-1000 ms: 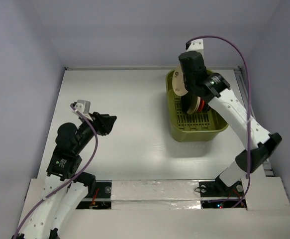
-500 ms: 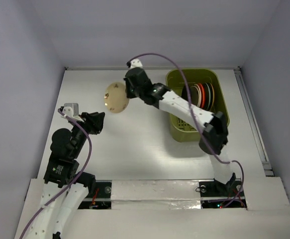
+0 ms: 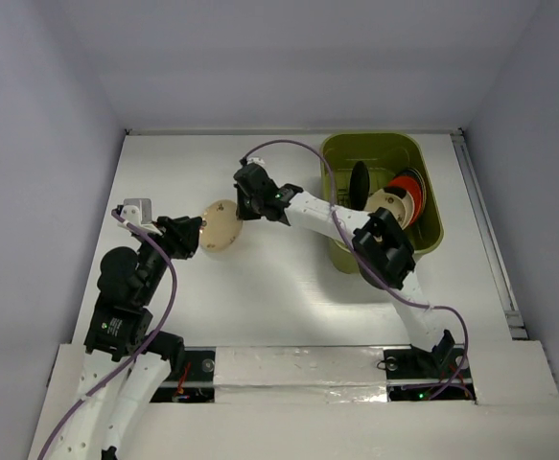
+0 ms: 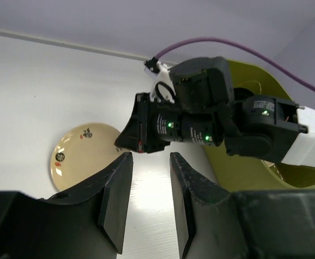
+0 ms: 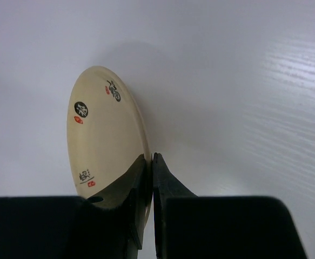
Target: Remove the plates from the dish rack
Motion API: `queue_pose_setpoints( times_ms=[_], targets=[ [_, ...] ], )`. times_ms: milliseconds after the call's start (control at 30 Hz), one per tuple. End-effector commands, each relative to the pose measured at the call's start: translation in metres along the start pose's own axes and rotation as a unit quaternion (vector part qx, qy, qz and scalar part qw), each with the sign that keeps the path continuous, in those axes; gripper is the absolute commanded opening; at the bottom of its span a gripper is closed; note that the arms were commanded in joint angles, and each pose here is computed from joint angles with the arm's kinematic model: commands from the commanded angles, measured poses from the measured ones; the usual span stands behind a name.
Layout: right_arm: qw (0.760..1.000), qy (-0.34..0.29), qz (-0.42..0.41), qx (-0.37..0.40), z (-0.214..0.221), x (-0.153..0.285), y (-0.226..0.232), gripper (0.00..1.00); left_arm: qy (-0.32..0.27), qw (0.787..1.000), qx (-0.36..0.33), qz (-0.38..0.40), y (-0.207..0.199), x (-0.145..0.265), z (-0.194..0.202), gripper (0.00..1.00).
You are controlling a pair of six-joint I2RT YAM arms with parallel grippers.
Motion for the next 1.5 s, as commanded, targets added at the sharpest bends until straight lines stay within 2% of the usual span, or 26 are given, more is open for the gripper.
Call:
queue_pose_setpoints(
  times_ms=[0,100,167,233,267,333,433,500,533,600,633,667,700,867,900,933,1000,1033,1100,1200,1300,1467],
  targets=[
    [0.999,-0.035,-0.035,-0.018,-0.013,0.017,0.021,0.06,-0.021,1.0,0.002,0.019,-0.009,0.0,-0.013,0.31],
    [1.0,-0.011,-0.022,-0.011,0.005,0.009,0.011,0.19,-0.019,1.0,0.003,0.021,-0.009,0.0,-0.012,0.31],
    [1.0,-0.005,-0.02,-0.005,0.009,0.009,0.009,0.31,-0.018,1.0,0.003,0.021,-0.009,0.0,-0.012,0.31],
    [1.0,-0.008,-0.023,0.0,0.004,0.018,0.011,0.5,-0.017,1.0,0.003,0.021,-0.009,-0.001,-0.012,0.32],
    [1.0,-0.012,-0.025,0.007,0.0,0.024,0.011,0.55,-0.016,1.0,0.002,0.021,-0.009,-0.001,-0.011,0.32],
    [0.998,-0.045,-0.028,0.012,-0.024,0.052,0.015,0.71,-0.016,1.0,0.003,0.023,-0.009,-0.001,-0.011,0.32],
    [0.995,-0.097,-0.016,0.029,-0.059,0.104,0.014,0.81,-0.013,1.0,0.003,0.026,-0.01,-0.002,-0.01,0.32],
    [0.991,-0.126,0.021,0.045,-0.071,0.128,0.001,0.8,-0.013,1.0,0.003,0.028,-0.01,-0.002,-0.01,0.33],
    [0.986,-0.159,0.024,0.04,-0.088,0.161,-0.001,0.68,-0.012,1.0,0.003,0.028,-0.01,-0.002,-0.009,0.33],
    [0.98,-0.18,0.076,0.047,-0.088,0.182,-0.029,0.44,-0.012,1.0,0.003,0.029,-0.01,-0.002,-0.009,0.33],
    [0.977,-0.186,0.092,0.044,-0.089,0.194,-0.04,0.13,-0.012,1.0,0.003,0.029,-0.01,-0.002,-0.009,0.33],
    [0.972,-0.209,0.099,0.037,-0.098,0.221,-0.05,0.03,-0.012,0.999,0.003,0.03,-0.011,-0.002,-0.009,0.33],
    [0.968,-0.219,0.122,0.032,-0.099,0.231,-0.064,0.0,-0.011,0.999,0.003,0.03,-0.011,-0.002,-0.009,0.33],
    [0.955,-0.207,0.214,0.015,-0.08,0.261,-0.148,0.0,-0.009,0.999,0.002,0.035,-0.012,-0.004,-0.009,0.32],
    [0.952,-0.21,0.225,0.012,-0.078,0.269,-0.158,0.05,-0.008,0.999,0.002,0.035,-0.012,-0.004,-0.008,0.32],
    [0.948,-0.2,0.248,0.012,-0.073,0.271,-0.171,0.21,-0.007,0.999,0.002,0.035,-0.012,-0.005,-0.008,0.32],
    [0.942,-0.176,0.286,0.017,-0.064,0.267,-0.193,0.45,-0.007,0.999,0.002,0.035,-0.011,-0.005,-0.008,0.32],
    [0.939,-0.166,0.302,0.021,-0.061,0.265,-0.2,0.64,-0.004,0.999,0.003,0.035,-0.011,-0.006,-0.006,0.32],
    [0.937,-0.149,0.315,0.026,-0.056,0.257,-0.21,0.72,-0.004,0.999,0.003,0.035,-0.011,-0.006,-0.006,0.32],
    [0.932,-0.126,0.338,0.024,-0.054,0.242,-0.23,0.73,0.0,0.999,0.004,0.035,-0.011,-0.007,-0.005,0.32],
    [0.929,-0.104,0.354,0.027,-0.053,0.225,-0.248,0.7,0.001,0.999,0.003,0.034,-0.011,-0.007,-0.004,0.32],
    [0.925,-0.078,0.37,0.034,-0.062,0.198,-0.269,0.59,0.0,0.999,0.003,0.036,-0.011,-0.007,-0.005,0.32]
  ],
)
Point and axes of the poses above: each gripper's point midway between its finger pads, its own x axis back along the fingers, its own y axis along the line the jaws close on, z = x × y, the point moved 5 cm from there along x, back along the fingers, and after that the axes turned 4 degrees about x, right-handed, at the moved point
